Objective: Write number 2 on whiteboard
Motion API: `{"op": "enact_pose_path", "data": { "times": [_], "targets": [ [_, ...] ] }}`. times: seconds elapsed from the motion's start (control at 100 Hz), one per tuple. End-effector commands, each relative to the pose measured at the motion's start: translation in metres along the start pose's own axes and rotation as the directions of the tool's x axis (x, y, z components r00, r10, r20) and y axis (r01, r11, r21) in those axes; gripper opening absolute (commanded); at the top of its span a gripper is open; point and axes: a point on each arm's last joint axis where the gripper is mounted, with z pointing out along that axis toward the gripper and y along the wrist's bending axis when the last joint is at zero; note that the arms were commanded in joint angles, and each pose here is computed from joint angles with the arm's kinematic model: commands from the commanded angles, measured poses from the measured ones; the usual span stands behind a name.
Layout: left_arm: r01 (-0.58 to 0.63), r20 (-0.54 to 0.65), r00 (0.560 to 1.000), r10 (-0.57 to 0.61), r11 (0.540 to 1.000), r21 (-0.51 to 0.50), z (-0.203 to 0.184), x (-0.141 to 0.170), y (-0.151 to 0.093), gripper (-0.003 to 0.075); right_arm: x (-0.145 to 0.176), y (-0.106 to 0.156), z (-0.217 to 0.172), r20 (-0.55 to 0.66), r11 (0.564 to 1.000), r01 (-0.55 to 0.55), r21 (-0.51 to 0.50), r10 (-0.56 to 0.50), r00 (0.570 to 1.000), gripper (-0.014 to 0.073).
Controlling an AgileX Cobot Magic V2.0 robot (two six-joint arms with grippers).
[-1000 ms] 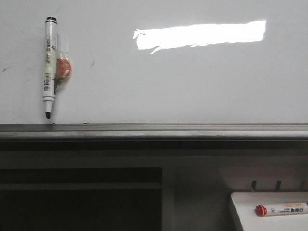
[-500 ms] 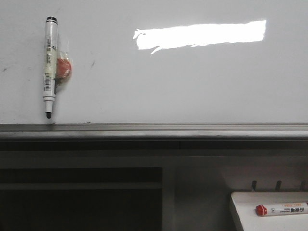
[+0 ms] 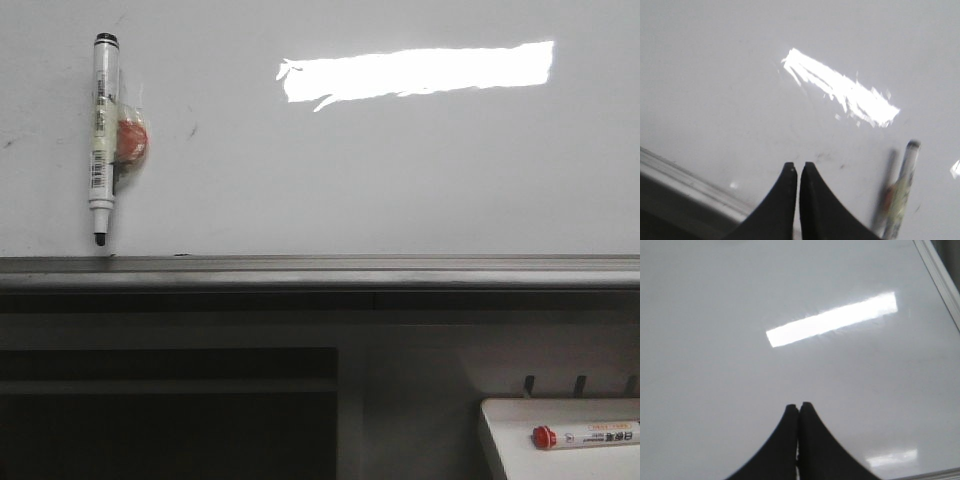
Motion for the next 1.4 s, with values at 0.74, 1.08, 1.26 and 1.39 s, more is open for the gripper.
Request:
{"op": "enact_pose_path", "data": {
  "times": [0.74,1.08,1.26,1.39],
  "targets": [
    [-0.387,-0.130,0.911,0.391,0.920,0.058,0.001,-0.068,-0.063,0.0090,-0.078,0.034,0.003,-0.239,0.995,-0.043,-0.090,0.021,0.971,0.0080],
    [-0.386,-0.517,0.713,0.474,0.880,0.276,0.073,-0.072,-0.104,0.0377,-0.106,0.045,0.050,-0.356,0.994,-0.032,-0.107,-0.008,0.934,0.0348],
    [-0.300,-0.575,0.639,0.511,0.854,0.426,0.101,-0.045,-0.126,0.0363,-0.108,0.050,0.056,-0.352,0.988,-0.043,-0.151,-0.013,0.936,0.0348],
    [-0.282,-0.593,0.625,0.507,0.855,0.434,0.120,-0.023,-0.132,0.0363,-0.107,0.052,0.056,-0.365,0.983,-0.051,-0.176,-0.017,0.931,0.0348]
  ]
}}
